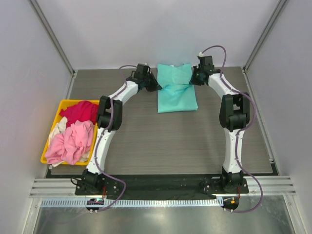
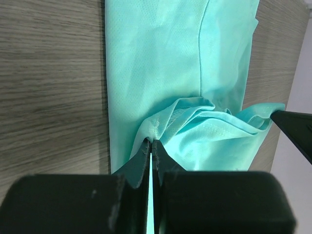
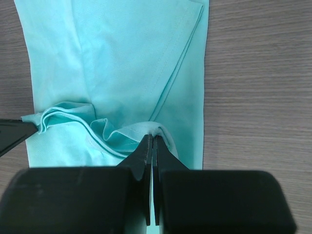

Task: Fold and stack the t-shirts
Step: Fold the tshirt

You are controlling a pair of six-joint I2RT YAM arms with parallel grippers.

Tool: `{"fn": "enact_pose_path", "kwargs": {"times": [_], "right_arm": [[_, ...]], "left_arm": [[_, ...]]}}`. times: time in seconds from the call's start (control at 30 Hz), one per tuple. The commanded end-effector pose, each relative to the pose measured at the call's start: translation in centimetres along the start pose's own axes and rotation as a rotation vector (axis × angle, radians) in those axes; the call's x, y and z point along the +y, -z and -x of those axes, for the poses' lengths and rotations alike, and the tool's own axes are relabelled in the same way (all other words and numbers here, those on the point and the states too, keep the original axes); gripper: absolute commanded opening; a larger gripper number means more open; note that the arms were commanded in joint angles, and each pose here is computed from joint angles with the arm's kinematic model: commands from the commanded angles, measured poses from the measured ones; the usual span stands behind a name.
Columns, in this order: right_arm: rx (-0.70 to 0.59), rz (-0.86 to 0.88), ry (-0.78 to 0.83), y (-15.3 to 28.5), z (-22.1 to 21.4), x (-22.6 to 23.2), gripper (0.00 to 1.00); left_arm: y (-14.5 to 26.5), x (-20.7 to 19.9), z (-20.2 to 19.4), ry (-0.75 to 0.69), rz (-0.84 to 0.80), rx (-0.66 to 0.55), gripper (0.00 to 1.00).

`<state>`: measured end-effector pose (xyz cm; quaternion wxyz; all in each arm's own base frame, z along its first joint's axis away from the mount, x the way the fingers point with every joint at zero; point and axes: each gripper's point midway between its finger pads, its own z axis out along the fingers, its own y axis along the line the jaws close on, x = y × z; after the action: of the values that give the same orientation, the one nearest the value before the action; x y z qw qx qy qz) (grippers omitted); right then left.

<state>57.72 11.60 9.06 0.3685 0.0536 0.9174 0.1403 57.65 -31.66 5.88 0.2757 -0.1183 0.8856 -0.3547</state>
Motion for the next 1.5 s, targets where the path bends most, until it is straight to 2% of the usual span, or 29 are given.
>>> {"fn": "enact_pose_path", "kwargs": {"times": [0.0,0.13,0.2,0.23,0.3,0.33,0.37,0.4,0.43,0.47,0.53,0.57,0.63,0.7,0.73,0.83,0.87,1.0,1.47], "right_arm": [[-0.094,0.014,0.026,0.1,3.2,0.4,0.01],[-0.114,0.015,0.021,-0.5,3.9,0.5,0.01],[-0.111,0.015,0.017,-0.7,3.9,0.4,0.06],[-0.122,0.011,0.011,-0.5,4.3,0.3,0.09],[-0.134,0.004,0.000,0.4,5.0,0.2,0.16],[-0.138,0.003,-0.007,0.8,5.3,0.2,0.27],[-0.127,-0.014,-0.022,1.2,4.9,-0.2,0.32],[-0.144,-0.007,-0.025,2.8,5.7,0.1,0.36],[-0.121,-0.015,-0.026,3.1,4.7,-0.1,0.43],[-0.109,-0.003,-0.016,3.8,4.2,0.1,0.45],[-0.102,-0.004,-0.002,5.9,3.9,0.2,0.49],[-0.051,-0.017,0.003,5.9,1.8,-0.4,0.49],[-0.013,-0.008,0.014,7.2,0.0,-0.7,0.49],[0.033,0.023,0.014,8.0,-1.4,-0.5,0.49],[0.078,0.023,0.021,8.1,-2.9,-0.8,0.49],[0.146,0.041,0.027,8.5,-5.4,-1.0,0.48],[0.156,0.047,0.029,8.7,-5.9,-0.9,0.48],[0.216,0.056,0.028,8.5,-8.4,-1.3,0.48],[0.329,0.041,0.046,6.8,-12.9,-2.9,0.44]], "left_arm": [[0.3,-2.3,2.3,-0.019,-0.094,-0.057,0.00],[0.0,-2.4,2.7,-0.022,-0.113,-0.063,0.01],[0.2,-2.5,3.0,-0.024,-0.114,-0.070,0.06],[0.7,-2.8,3.4,-0.025,-0.111,-0.079,0.16],[1.3,-2.4,3.9,-0.032,-0.084,-0.089,0.28],[1.9,-2.6,4.4,-0.041,-0.089,-0.098,0.34],[2.7,-3.1,4.9,-0.053,-0.091,-0.104,0.41],[3.4,-3.0,5.4,-0.071,-0.085,-0.111,0.43],[3.9,-3.0,5.6,-0.086,-0.077,-0.111,0.45],[5.4,-3.7,5.9,-0.100,-0.073,-0.112,0.45],[6.1,-2.4,4.6,-0.126,-0.030,-0.085,0.46],[7.7,-3.4,4.7,-0.140,-0.035,-0.095,0.47],[8.2,-1.7,2.4,-0.134,0.003,-0.043,0.46],[9.9,-2.2,1.4,-0.149,0.001,-0.033,0.46],[9.7,-0.8,-0.9,-0.152,0.031,0.015,0.46],[10.6,-1.4,-3.9,-0.154,0.012,0.067,0.46],[10.6,-0.3,-5.8,-0.147,0.027,0.107,0.47],[10.2,-0.3,-9.4,-0.176,0.034,0.162,0.46],[8.5,2.9,-11.9,-0.171,0.111,0.214,0.45]]}}
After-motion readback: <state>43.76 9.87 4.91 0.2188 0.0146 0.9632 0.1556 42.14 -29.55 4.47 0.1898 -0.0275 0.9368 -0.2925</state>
